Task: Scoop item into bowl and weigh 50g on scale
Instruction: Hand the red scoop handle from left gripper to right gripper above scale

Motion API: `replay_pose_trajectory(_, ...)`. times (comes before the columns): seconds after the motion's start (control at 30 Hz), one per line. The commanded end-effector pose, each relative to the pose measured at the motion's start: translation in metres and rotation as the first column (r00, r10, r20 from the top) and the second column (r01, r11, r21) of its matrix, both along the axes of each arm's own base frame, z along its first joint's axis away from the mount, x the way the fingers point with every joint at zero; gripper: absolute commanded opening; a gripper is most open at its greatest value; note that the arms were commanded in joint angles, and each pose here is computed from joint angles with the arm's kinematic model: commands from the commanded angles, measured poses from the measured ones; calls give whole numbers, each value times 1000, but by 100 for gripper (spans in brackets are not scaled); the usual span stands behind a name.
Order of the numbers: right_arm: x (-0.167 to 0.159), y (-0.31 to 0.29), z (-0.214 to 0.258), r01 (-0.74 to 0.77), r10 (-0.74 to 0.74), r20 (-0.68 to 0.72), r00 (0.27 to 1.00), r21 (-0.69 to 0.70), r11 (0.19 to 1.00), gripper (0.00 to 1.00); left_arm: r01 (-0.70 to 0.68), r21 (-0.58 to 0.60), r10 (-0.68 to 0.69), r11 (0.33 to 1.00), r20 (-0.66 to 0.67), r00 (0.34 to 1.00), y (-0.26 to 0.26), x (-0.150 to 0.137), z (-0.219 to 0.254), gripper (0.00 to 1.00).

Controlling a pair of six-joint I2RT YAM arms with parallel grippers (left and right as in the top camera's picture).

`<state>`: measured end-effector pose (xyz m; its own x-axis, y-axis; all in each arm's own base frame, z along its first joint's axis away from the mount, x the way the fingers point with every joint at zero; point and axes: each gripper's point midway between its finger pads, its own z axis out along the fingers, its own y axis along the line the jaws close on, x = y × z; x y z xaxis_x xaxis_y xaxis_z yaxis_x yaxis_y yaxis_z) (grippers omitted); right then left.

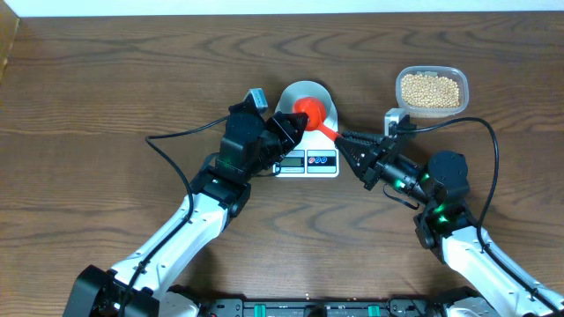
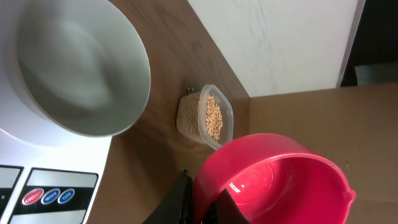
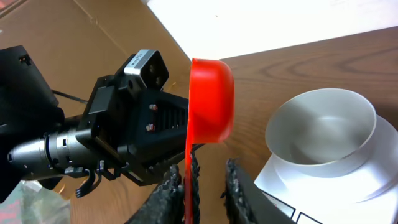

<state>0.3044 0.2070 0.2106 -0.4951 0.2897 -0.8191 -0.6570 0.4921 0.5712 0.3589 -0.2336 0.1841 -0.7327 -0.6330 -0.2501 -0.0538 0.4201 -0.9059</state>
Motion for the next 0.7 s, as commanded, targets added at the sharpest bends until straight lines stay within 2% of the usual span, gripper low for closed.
replay_pose_trajectory(0.0, 0, 4, 8, -18, 18, 26, 1000, 2, 1000, 19, 20, -12, -20, 1000, -4, 1000, -4, -2, 1, 7)
replay_pose_trajectory(0.3, 0, 4, 8, -18, 18, 26, 1000, 2, 1000, 19, 20, -12, -20, 1000, -4, 1000, -4, -2, 1, 7)
replay_pose_trajectory(0.57, 0, 4, 11, -18, 18, 38, 999, 6, 1000, 11, 20, -10, -20, 1000, -8, 1000, -4, -3, 0, 7)
replay_pose_trajectory(0.67, -1, 5, 11, -22, 22, 41, 999, 7, 1000, 5, 20, -6, -20, 1000, -16, 1000, -3, -3, -2, 7)
